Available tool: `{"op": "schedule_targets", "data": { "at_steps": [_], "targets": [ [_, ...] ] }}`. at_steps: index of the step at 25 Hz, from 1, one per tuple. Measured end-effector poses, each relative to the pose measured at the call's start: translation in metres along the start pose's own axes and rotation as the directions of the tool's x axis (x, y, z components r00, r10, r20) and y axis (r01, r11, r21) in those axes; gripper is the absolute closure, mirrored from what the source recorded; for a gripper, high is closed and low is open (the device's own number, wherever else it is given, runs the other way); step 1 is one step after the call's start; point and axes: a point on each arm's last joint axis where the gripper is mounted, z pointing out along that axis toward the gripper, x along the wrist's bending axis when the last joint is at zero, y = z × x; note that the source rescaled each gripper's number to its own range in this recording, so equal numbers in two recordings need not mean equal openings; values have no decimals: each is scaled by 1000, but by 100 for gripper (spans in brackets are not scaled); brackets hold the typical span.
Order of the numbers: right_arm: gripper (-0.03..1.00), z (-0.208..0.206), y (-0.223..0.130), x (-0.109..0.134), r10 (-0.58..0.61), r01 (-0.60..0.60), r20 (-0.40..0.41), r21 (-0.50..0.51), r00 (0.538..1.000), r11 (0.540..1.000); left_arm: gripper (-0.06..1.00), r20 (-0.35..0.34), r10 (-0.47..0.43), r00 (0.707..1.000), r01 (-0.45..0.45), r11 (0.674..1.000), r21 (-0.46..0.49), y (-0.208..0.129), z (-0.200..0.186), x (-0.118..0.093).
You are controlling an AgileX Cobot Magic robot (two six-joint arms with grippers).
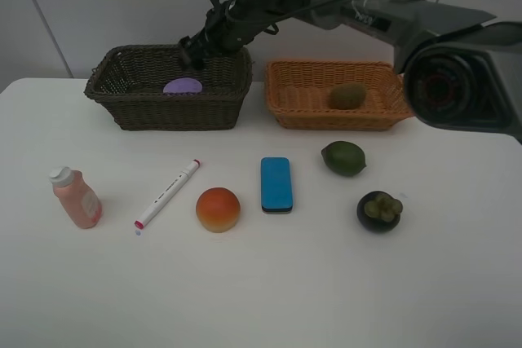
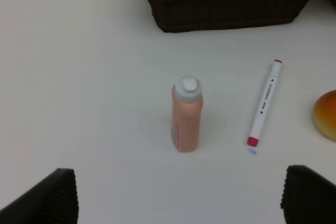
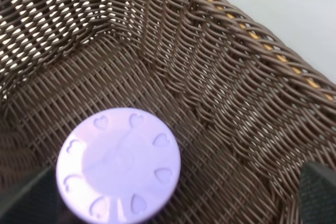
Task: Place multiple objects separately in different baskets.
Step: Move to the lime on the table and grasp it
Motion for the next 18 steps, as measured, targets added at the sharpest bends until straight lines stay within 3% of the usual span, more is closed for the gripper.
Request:
{"op": "schedule_targets", "data": {
  "at_steps": [11, 18],
  "targets": [
    [-3, -44, 11, -2, -81, 78, 15, 154, 997, 985, -6, 0, 0, 1000, 0, 1000, 0, 0, 0, 0],
    [-3, -77, 13, -5, -150, 134, 36, 293, 988, 947, -6, 0, 0, 1000, 0, 1000, 0, 0, 0, 0]
  ]
}}
